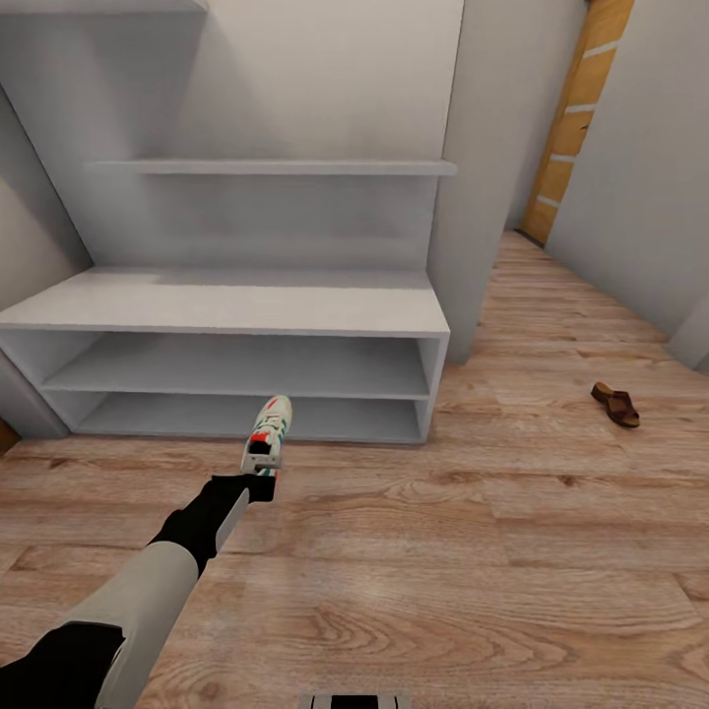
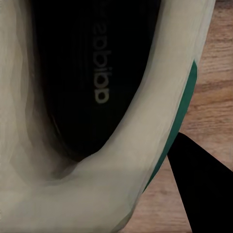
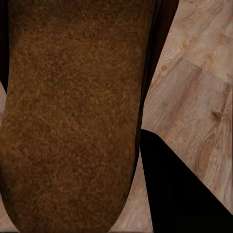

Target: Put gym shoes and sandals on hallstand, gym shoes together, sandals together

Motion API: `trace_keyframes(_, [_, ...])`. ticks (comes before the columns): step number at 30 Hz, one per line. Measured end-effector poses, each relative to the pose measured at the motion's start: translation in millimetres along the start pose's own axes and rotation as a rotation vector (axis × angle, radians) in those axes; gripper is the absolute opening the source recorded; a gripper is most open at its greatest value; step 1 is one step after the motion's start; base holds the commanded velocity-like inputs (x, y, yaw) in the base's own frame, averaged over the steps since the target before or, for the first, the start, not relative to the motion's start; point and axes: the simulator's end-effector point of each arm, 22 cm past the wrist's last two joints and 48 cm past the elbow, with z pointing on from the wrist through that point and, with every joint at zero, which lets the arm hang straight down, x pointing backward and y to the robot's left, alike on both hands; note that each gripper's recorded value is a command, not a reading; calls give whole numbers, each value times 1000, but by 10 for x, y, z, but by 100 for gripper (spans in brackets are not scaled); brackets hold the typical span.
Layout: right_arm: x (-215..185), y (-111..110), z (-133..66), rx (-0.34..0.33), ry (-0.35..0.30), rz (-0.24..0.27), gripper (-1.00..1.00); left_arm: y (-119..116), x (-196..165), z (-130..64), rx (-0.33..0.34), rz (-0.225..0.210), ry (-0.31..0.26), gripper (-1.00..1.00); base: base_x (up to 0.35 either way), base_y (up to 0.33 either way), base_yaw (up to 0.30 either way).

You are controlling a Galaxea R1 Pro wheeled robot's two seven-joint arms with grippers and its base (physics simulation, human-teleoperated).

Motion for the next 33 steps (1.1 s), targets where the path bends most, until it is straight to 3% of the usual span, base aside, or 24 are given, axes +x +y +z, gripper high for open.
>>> trace_keyframes(8, [22,5,-2,-1,6,-15,-100,484,-61,-12,-63,-21,-9,-100,0,0,0])
trace_keyframes(14, [26,2,-3,0,7,-17,-100,492,16,-2,-60,-32,1,-100,149,0,0])
trace_keyframes(33, [56,11,-12,0,12,-17,-100,480,-3,-9,-59,-33,-4,-100,329,28,0])
